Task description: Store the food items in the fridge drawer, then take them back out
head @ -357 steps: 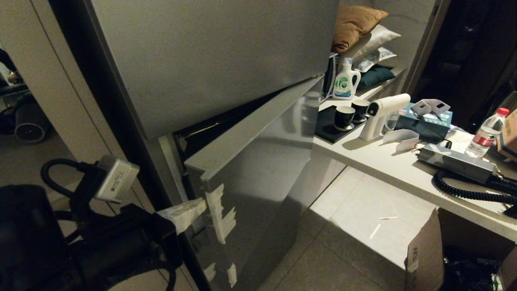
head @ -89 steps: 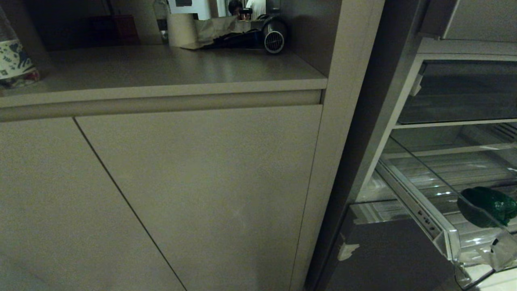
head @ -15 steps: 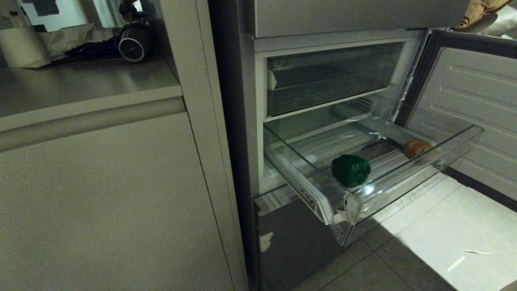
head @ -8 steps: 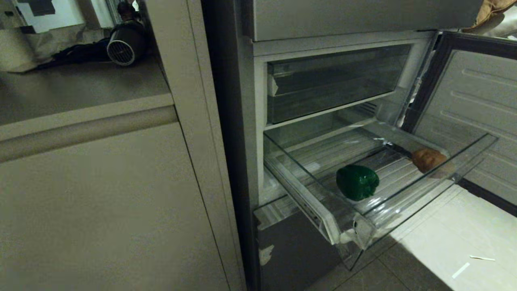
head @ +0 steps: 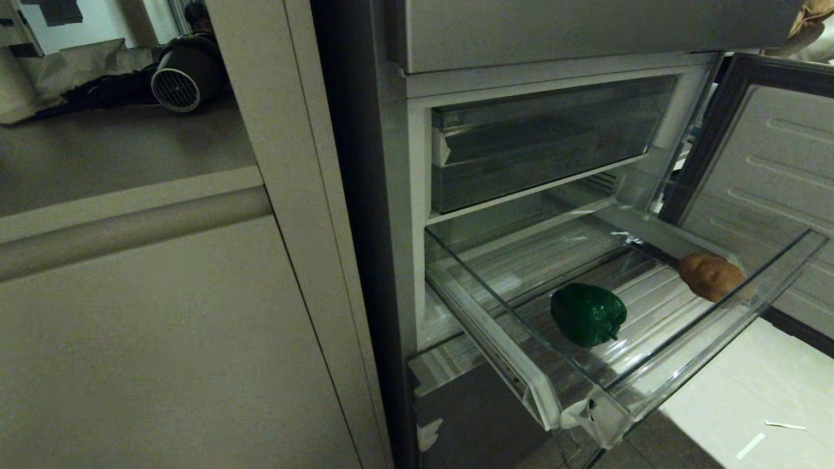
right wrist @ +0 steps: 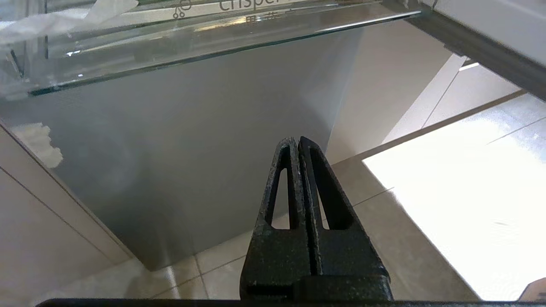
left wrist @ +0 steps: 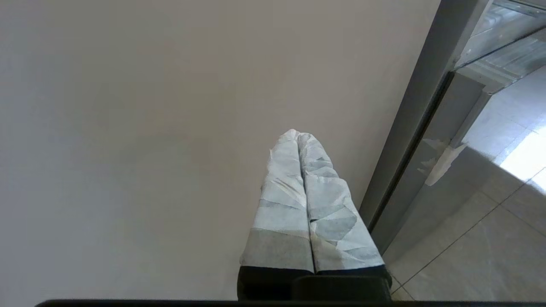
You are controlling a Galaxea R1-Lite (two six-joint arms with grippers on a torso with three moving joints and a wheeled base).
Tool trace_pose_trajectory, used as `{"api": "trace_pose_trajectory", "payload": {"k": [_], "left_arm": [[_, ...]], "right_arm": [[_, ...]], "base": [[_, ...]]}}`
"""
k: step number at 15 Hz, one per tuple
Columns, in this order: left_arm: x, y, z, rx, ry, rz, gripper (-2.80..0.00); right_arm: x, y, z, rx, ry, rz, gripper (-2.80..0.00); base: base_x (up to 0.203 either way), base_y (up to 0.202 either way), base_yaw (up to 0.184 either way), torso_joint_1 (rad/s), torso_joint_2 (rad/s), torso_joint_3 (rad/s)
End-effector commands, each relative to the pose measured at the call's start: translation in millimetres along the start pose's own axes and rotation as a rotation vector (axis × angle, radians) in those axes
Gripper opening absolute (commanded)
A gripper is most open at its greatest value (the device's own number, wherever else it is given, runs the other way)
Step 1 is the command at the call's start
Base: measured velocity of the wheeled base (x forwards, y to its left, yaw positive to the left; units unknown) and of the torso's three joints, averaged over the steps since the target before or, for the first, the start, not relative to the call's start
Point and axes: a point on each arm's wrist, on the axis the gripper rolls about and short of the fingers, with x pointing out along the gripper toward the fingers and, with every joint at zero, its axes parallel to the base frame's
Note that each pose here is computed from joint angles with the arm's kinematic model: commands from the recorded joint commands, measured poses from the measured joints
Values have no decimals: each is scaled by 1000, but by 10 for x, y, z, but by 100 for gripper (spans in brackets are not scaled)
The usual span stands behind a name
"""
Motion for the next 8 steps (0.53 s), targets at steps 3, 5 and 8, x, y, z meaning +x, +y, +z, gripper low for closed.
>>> {"api": "trace_pose_trajectory", "payload": {"k": [3, 5, 8], "left_arm": [[1, 0, 1, 0, 1, 1, -280], [1, 0, 1, 0, 1, 1, -280], [1, 0, 1, 0, 1, 1, -280]], "right_arm": [[-2, 0, 4, 4, -2, 0, -280], [-1, 0, -1, 3, -1, 2, -280], [-2, -1, -1, 19, -1, -3, -280]], "base": [[0, 0, 0, 0, 0, 0], [0, 0, 0, 0, 0, 0], [0, 0, 0, 0, 0, 0]]}}
